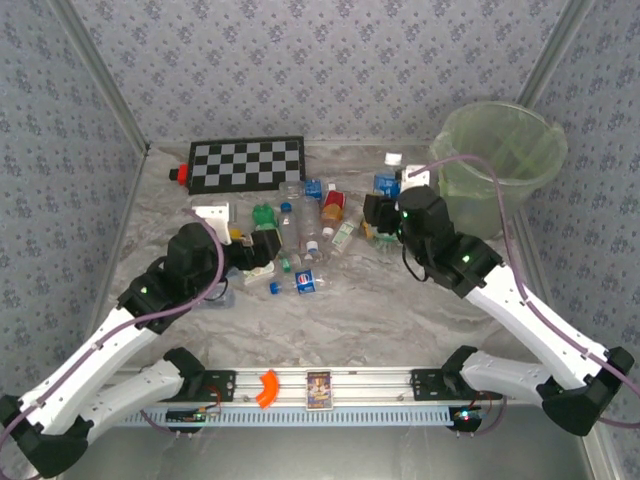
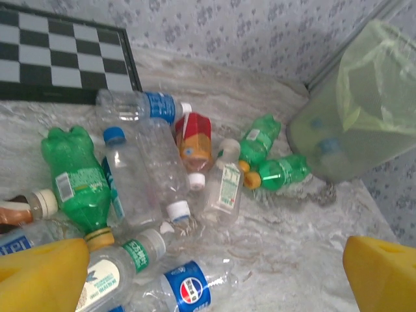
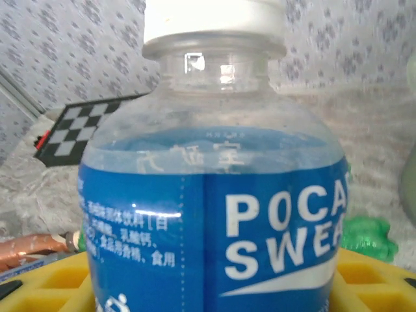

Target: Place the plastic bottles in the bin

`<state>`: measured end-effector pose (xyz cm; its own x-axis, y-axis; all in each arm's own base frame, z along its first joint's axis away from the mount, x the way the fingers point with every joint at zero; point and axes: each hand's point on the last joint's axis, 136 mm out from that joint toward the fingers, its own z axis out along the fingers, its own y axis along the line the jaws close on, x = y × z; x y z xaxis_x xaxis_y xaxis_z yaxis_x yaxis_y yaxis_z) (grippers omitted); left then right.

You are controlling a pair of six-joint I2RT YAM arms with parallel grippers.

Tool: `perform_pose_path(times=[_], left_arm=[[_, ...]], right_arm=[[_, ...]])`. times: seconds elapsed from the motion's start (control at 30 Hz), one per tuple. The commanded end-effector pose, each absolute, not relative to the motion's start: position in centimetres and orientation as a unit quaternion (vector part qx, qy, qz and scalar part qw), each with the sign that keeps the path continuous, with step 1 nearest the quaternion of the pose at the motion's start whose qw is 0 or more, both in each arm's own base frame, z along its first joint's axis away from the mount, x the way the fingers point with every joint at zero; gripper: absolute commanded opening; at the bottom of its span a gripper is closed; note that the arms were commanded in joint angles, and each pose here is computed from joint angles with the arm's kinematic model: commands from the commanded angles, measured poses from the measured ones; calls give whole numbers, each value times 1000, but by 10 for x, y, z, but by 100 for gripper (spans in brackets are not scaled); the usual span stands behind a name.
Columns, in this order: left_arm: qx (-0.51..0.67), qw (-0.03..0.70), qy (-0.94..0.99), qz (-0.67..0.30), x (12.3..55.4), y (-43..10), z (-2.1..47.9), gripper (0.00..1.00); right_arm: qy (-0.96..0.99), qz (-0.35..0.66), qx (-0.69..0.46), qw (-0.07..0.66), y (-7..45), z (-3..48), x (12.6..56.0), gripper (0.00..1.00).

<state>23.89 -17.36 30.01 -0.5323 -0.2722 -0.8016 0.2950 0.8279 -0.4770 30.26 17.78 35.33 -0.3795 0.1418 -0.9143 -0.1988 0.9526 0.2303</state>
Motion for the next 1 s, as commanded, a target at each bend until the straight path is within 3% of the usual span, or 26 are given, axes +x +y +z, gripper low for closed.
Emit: perform_pose_path(times=[0.0,0.33,0.6,0.97], left_arm=[[-11,521,800,-296,239,-163,333,100],[27,508,801,-315,228,-172,354,100],[47,493,797,-347,216,-180,352,100],[74,485,773,-403,202,-194,355,100]], right_arm=[[799,135,-41,585,177,386,308,59],[785,112,-14,609,143,429,336,59],[792,57,82,602,48,443,367,59],[827,16,215,519,-62,384,417,59]])
